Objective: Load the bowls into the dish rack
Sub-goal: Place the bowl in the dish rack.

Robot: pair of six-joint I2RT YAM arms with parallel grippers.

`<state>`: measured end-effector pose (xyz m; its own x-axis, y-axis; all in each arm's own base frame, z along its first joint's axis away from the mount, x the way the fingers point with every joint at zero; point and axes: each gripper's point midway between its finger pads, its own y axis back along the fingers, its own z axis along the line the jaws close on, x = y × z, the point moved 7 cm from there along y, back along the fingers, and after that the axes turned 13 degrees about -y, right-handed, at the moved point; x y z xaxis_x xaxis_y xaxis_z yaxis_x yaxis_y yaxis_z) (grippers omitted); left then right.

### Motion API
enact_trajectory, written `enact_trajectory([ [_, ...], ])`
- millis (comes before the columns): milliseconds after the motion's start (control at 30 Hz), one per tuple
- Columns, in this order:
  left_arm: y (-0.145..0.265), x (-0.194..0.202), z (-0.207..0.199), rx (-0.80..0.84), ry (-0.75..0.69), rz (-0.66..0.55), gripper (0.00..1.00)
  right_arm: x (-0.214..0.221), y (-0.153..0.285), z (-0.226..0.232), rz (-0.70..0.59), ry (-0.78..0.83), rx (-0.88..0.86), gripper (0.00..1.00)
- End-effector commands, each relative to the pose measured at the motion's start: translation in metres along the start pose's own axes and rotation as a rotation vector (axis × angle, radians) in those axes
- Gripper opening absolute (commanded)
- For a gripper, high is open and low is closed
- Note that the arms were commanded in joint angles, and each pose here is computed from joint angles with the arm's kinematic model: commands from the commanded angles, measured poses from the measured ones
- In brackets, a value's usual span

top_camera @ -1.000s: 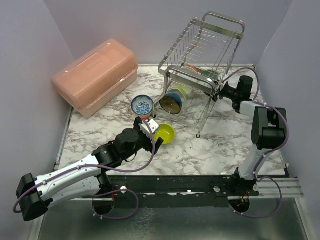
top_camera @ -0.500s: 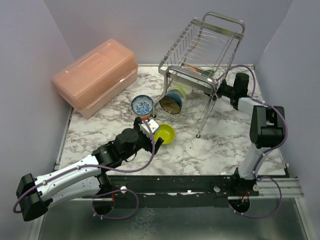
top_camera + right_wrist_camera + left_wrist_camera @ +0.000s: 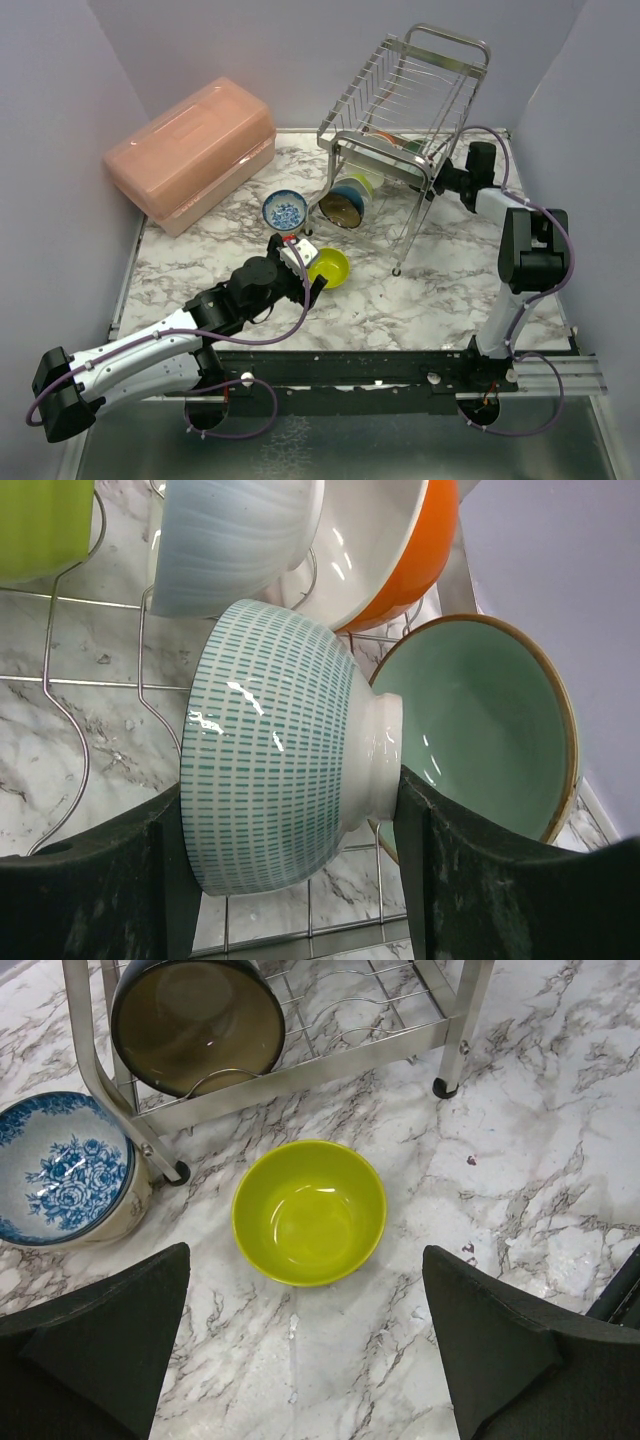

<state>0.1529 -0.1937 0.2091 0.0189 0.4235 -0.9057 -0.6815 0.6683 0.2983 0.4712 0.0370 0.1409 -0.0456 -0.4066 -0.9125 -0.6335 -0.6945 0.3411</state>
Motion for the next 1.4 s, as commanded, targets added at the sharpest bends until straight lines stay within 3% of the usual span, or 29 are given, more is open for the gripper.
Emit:
enact_trajectory([
  [0, 0.002, 0.001, 0.003, -0.016, -0.015, 0.011, 0.99, 0.010, -0.007, 0.004, 0.057, -0.009, -0.036, 0.01],
  [100, 0.002, 0.001, 0.003, -0.016, -0.014, 0.011, 0.99, 0.008, -0.007, 0.006, 0.075, -0.007, -0.031, 0.12],
  [233, 0.002, 0.000, 0.004, -0.021, -0.014, 0.010, 0.99, 0.004, -0.006, 0.007, 0.094, -0.005, -0.010, 0.38],
  [267, 0.002, 0.000, 0.003, -0.020, -0.015, 0.010, 0.99, 0.003, -0.006, 0.007, 0.099, -0.011, -0.003, 0.52],
  [367, 0.003, 0.000, 0.004, -0.025, -0.014, 0.009, 0.99, 0.000, -0.003, 0.006, 0.103, -0.030, 0.023, 0.70],
  [500, 0.003, 0.000, 0.005, -0.026, -0.015, 0.006, 0.99, -0.007, 0.001, 0.006, 0.076, -0.071, 0.069, 0.76],
  [533, 0.003, -0.001, 0.005, -0.028, -0.015, 0.005, 0.99, -0.008, 0.003, 0.007, 0.068, -0.076, 0.079, 0.96],
  [567, 0.003, -0.001, 0.005, -0.027, -0.015, 0.004, 0.99, -0.011, 0.005, 0.008, 0.056, -0.076, 0.090, 0.99],
  [1000, 0.005, -0.002, 0.007, -0.042, -0.016, 0.001, 0.99, -0.043, 0.039, 0.024, -0.032, -0.077, 0.178, 1.00],
  [1367, 0.007, -0.002, 0.011, -0.078, -0.016, 0.004, 0.99, -0.074, 0.072, 0.051, -0.141, -0.227, 0.220, 1.00],
])
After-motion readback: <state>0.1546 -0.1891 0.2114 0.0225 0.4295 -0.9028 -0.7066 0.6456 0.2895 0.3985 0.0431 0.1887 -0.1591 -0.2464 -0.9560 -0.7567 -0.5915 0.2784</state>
